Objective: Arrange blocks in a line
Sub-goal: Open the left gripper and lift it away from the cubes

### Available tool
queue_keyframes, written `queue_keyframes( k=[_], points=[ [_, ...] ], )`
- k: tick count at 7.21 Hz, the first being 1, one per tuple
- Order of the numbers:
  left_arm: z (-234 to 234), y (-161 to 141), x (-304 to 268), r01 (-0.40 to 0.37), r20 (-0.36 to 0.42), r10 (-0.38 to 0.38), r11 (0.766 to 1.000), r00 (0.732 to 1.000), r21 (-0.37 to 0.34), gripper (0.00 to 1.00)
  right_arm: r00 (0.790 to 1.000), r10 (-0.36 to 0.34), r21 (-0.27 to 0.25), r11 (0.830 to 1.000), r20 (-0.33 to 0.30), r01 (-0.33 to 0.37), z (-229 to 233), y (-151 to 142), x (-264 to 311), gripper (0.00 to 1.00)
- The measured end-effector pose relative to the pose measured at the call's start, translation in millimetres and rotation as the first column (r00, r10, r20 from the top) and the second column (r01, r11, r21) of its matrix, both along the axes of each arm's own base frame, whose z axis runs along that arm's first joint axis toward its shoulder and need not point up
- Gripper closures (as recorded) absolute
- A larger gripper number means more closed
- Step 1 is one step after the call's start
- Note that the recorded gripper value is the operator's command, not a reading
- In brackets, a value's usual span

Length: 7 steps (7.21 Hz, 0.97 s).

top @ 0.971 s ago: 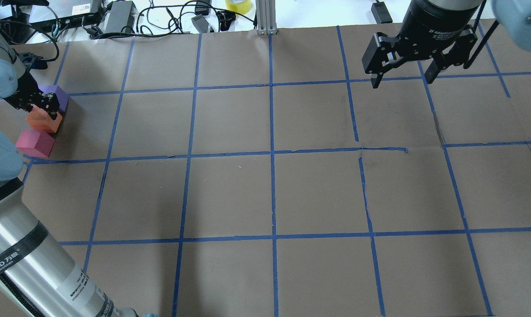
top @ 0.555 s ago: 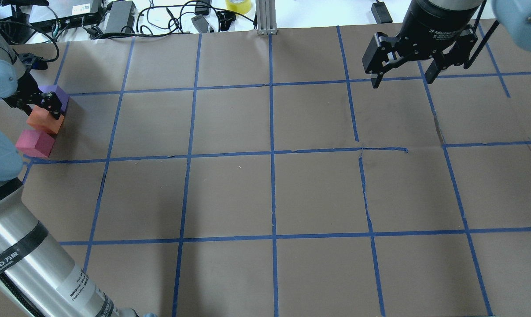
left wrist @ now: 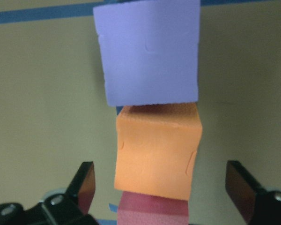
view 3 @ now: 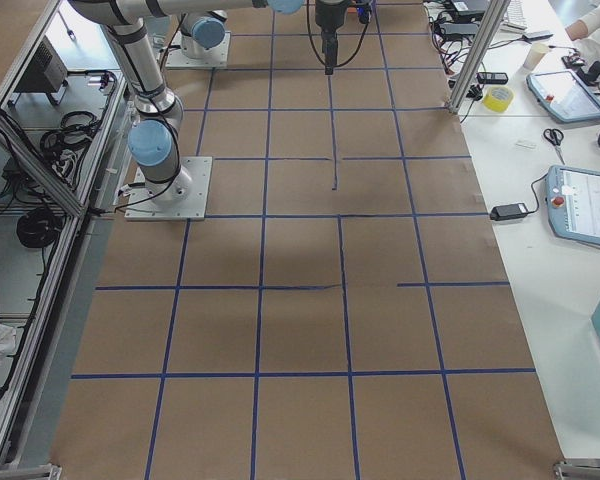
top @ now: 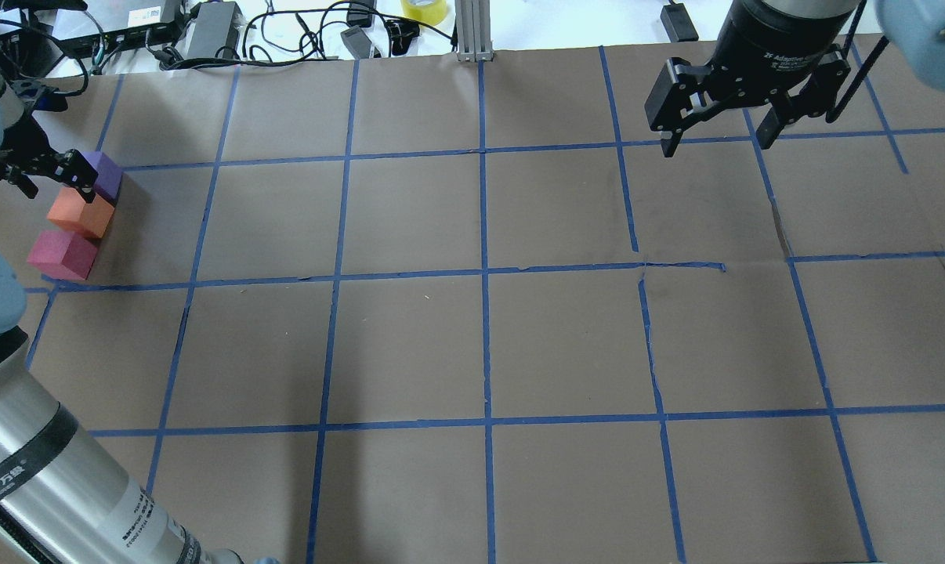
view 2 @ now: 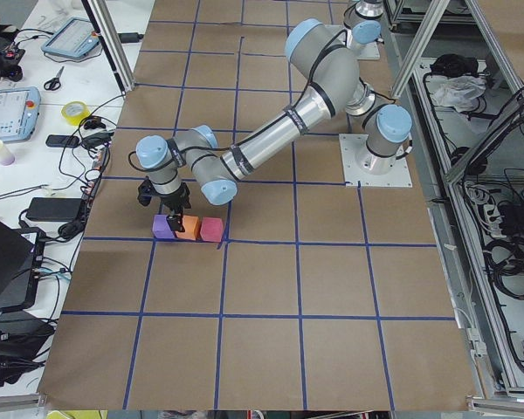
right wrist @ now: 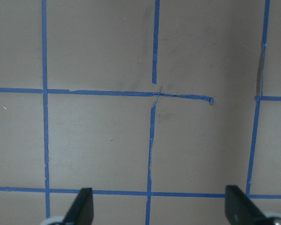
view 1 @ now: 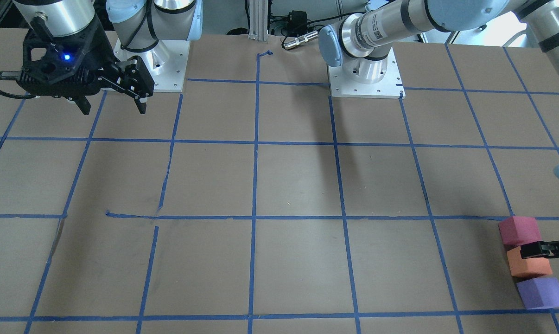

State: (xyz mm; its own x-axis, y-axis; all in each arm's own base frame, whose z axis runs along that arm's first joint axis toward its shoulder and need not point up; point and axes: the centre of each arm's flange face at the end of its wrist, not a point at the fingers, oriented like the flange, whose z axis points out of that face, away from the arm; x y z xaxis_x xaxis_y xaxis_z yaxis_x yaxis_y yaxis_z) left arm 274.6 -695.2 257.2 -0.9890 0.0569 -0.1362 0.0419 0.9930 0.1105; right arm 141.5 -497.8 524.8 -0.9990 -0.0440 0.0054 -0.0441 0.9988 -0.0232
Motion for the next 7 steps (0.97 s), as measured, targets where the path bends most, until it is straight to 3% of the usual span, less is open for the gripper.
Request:
queue_keyframes(
  k=[3, 7],
  points=[
    [79, 34, -47, 0.005, -0.008, -0.005, 1.0, 1.0, -0.009, 0.0, 1.0, 0.0, 0.0, 1.0, -0.001, 0.0, 0, 0, 0, 0.0],
    [195, 86, -184, -0.109, -0.146, 0.102, 0.993, 0.984, -0.041, 0.0, 1.0, 0.0, 0.0, 1.0, -0.001, 0.0, 0, 0, 0, 0.0]
  ],
)
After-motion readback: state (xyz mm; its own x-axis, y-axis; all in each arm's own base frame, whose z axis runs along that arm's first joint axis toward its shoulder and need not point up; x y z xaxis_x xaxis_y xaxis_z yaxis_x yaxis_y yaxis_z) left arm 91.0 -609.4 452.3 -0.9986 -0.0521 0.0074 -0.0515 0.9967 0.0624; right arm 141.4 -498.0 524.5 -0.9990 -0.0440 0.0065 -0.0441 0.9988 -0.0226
